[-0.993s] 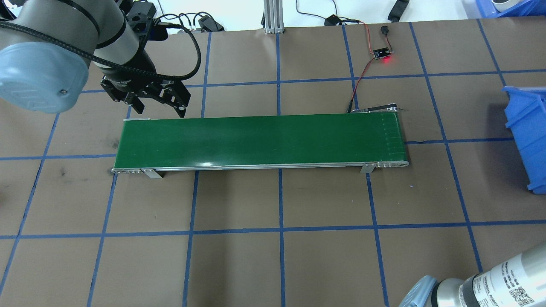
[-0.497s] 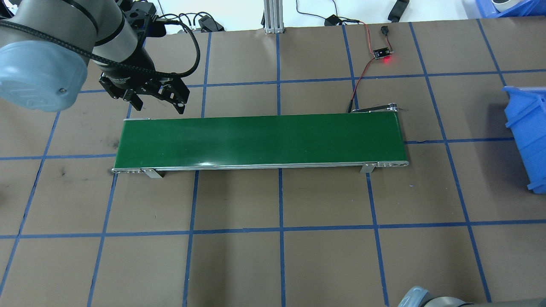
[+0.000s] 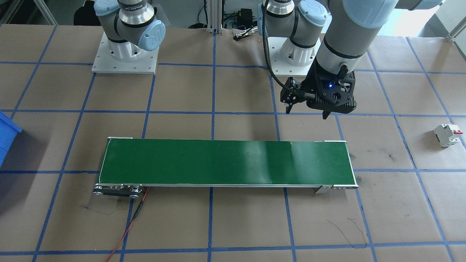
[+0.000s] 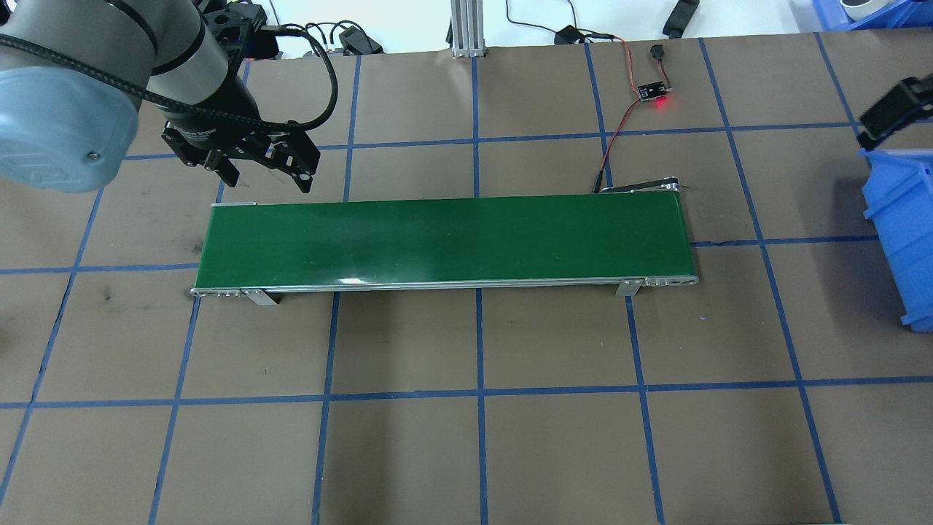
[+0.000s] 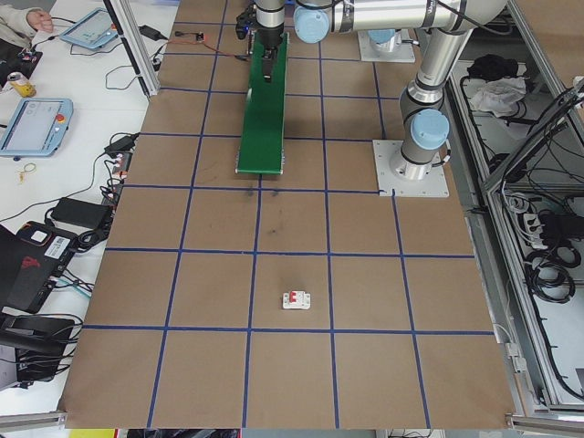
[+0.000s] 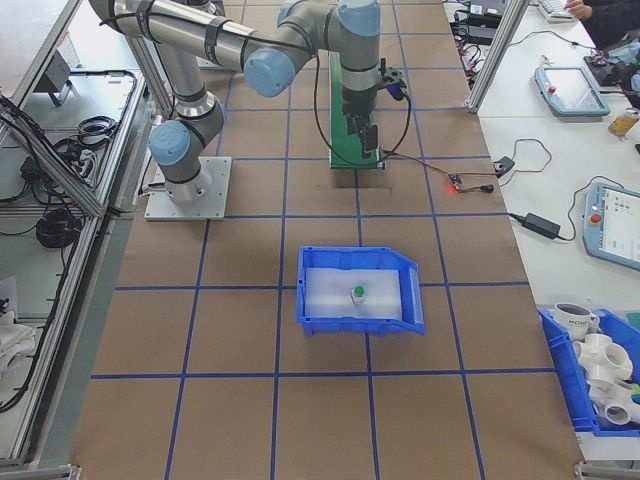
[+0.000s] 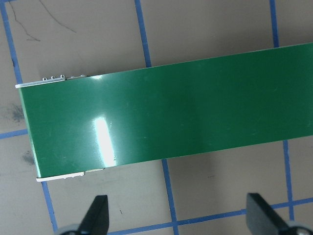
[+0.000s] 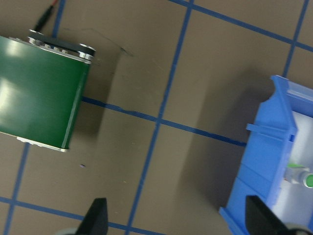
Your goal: Move button from left to right
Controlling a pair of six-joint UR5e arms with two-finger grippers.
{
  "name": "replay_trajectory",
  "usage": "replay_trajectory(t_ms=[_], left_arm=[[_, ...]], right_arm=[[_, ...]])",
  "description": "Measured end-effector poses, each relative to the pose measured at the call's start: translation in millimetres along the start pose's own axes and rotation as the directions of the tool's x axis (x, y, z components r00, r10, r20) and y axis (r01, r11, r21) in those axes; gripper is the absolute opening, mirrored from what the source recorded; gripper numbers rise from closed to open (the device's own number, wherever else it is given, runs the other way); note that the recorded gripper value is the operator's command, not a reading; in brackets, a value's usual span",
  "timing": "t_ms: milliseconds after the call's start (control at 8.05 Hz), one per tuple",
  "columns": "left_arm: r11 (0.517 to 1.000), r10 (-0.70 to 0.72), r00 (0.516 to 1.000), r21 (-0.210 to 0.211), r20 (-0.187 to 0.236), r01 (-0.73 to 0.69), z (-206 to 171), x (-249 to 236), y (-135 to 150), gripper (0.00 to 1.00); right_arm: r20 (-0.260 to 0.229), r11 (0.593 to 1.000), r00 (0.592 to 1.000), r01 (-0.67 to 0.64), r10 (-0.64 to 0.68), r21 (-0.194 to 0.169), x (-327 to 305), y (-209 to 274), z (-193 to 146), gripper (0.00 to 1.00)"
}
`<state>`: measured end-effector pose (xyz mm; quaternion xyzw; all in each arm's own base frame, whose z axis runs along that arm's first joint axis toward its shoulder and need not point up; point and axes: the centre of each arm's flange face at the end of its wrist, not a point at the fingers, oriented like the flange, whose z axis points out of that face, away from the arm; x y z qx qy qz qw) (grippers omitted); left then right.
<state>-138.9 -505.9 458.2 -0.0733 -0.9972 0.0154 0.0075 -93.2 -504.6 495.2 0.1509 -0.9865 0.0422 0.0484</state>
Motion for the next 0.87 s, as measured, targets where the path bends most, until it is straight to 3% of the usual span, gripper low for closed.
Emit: replay_trajectory(t_ms=[497, 869], left_arm=[[1.0, 0.001, 1.0, -0.005, -0.001, -0.001, -8.5, 1.3, 8.1, 1.0], [1.0, 0.007, 1.0, -0.008, -0.002, -0.007, -7.1, 1.1, 9.0, 1.0]], right_arm=[[0.044, 0.998, 0.997, -0.057, 0.057, -0.012, -182.5, -47.0, -18.3, 1.0], [0.055, 0.999, 0.998, -0.042, 0.042, -0.013, -236.3, -51.1, -20.9, 1.0]])
